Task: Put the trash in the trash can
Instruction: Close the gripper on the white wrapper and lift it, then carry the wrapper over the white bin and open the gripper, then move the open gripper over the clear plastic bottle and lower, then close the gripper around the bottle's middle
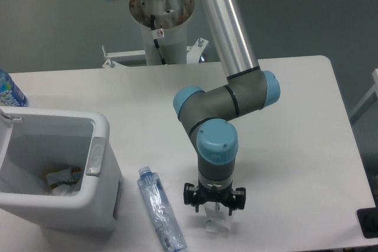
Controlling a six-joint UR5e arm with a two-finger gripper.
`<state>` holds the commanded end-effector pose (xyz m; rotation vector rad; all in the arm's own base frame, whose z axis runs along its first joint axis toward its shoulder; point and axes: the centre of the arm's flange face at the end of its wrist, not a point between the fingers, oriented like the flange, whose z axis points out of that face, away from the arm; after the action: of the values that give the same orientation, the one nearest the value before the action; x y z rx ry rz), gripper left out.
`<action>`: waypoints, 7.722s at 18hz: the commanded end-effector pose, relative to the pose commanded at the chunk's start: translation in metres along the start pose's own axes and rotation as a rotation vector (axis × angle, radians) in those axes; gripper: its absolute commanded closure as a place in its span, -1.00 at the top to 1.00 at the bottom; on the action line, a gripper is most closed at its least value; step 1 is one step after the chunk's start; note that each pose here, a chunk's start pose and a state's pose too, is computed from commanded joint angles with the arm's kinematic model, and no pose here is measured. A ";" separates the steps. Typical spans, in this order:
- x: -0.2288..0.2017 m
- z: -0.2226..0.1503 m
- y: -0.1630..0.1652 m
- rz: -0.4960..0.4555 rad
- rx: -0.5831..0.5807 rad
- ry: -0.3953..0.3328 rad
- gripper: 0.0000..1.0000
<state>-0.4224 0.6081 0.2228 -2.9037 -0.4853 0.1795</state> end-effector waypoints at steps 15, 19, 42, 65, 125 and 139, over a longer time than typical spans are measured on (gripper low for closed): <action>-0.045 -0.112 -0.006 -0.087 0.152 -0.075 -1.00; -0.070 -0.191 0.002 -0.194 0.318 0.009 -1.00; 0.154 -0.366 0.019 -0.149 0.564 0.579 -1.00; 0.051 -0.335 -0.024 -0.384 0.554 0.355 1.00; 0.091 0.054 -0.062 -0.273 0.060 0.060 0.91; 0.097 0.044 -0.056 -0.253 0.057 0.058 0.40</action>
<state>-0.3556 0.6995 0.1831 -2.7510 -0.8153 0.0705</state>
